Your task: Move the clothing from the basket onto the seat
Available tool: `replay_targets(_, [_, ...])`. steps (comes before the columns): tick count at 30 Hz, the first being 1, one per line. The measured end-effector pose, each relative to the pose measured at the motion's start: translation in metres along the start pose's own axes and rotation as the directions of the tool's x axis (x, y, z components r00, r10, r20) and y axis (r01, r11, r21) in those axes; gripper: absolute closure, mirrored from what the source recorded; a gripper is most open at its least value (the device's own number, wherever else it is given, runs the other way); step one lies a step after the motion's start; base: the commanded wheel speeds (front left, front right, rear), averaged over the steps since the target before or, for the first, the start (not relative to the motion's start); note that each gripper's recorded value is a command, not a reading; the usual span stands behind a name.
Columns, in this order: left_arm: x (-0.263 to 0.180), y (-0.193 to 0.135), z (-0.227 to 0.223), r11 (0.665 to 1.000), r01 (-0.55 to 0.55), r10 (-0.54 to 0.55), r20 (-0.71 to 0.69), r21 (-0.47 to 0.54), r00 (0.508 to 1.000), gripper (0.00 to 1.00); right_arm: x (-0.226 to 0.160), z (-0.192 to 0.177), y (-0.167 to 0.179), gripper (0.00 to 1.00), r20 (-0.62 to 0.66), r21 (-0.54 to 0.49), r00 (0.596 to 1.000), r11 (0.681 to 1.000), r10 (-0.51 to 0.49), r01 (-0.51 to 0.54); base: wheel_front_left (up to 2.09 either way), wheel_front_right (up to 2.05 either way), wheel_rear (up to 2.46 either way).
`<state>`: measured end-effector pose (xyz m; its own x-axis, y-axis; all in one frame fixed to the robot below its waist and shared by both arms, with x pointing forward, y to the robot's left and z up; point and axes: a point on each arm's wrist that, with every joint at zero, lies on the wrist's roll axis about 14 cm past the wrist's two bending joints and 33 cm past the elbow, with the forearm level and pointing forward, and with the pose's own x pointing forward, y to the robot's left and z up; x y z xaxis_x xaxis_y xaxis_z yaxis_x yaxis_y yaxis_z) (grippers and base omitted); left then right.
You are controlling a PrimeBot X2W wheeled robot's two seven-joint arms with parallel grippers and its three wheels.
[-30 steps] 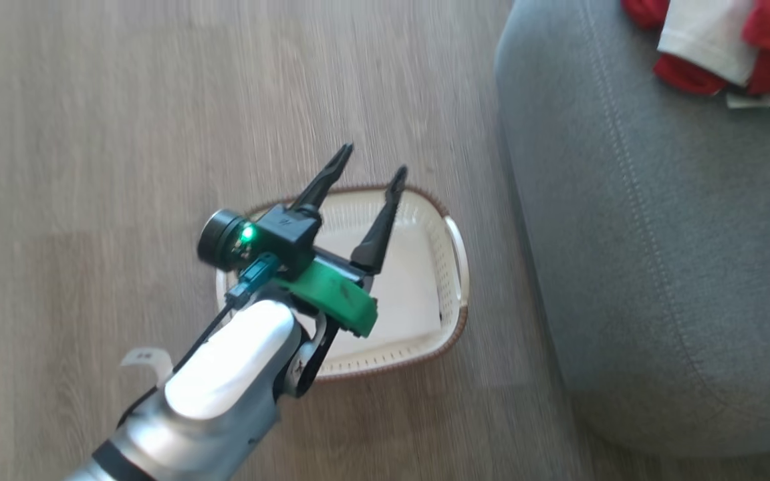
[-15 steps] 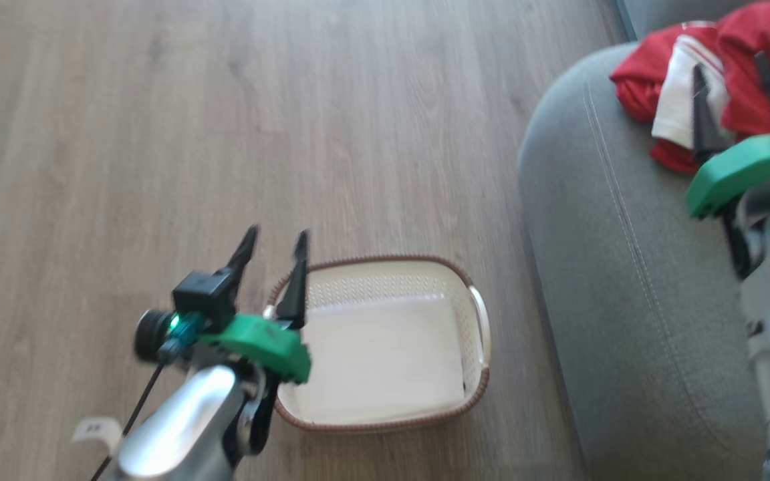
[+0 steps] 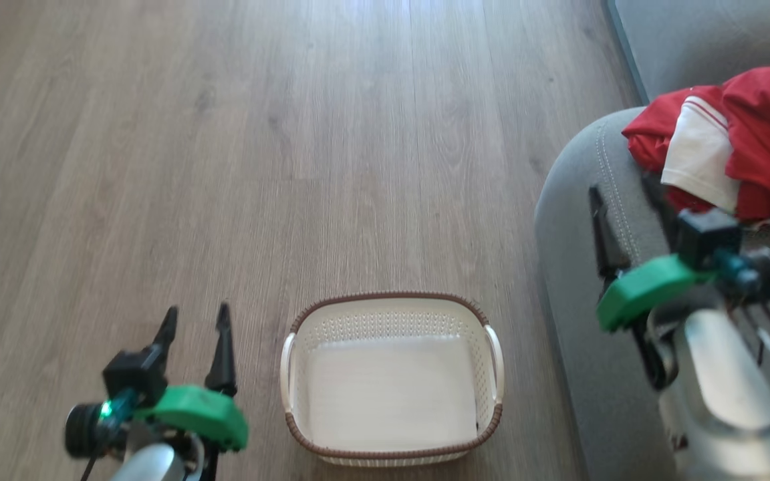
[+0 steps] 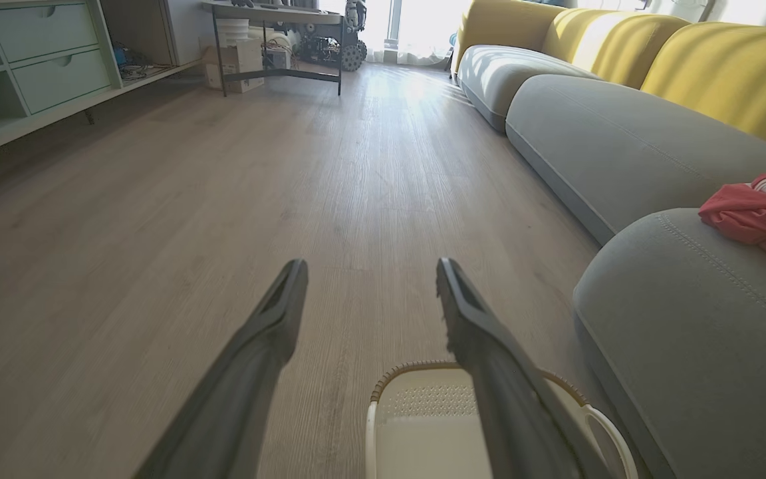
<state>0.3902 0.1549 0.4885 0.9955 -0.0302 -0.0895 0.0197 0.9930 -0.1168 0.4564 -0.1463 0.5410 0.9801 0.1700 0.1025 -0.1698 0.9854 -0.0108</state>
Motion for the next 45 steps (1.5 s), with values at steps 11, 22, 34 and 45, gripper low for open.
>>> replay_targets(11, [-0.035, 0.025, -0.002, 0.996, -0.083, 0.083, 0.023, -0.022, 0.996, 0.0, -0.038, -0.029, 0.022, 0.0, -0.059, 0.087, 0.998, 0.996, 0.031, -0.025, 0.0, 0.0, 0.0])
replay_targets(22, [-0.055, 0.039, -0.011, 0.991, -0.134, 0.134, 0.011, -0.031, 0.991, 0.0, -0.064, -0.043, 0.032, 0.0, -0.088, 0.158, 0.995, 0.987, 0.043, -0.029, 0.0, 0.0, 0.0])
replay_targets(34, [-0.065, 0.045, -0.016, 0.988, -0.152, 0.152, 0.006, -0.041, 0.988, 0.0, -0.079, -0.047, 0.035, 0.0, -0.095, 0.181, 0.994, 0.983, 0.043, -0.025, 0.0, 0.0, 0.0])
replay_targets(45, [-0.069, 0.041, -0.02, 0.988, -0.145, 0.145, 0.0, -0.045, 0.989, 0.0, -0.084, -0.045, 0.034, 0.0, -0.092, 0.181, 0.995, 0.983, 0.038, -0.021, 0.0, 0.0, 0.0])
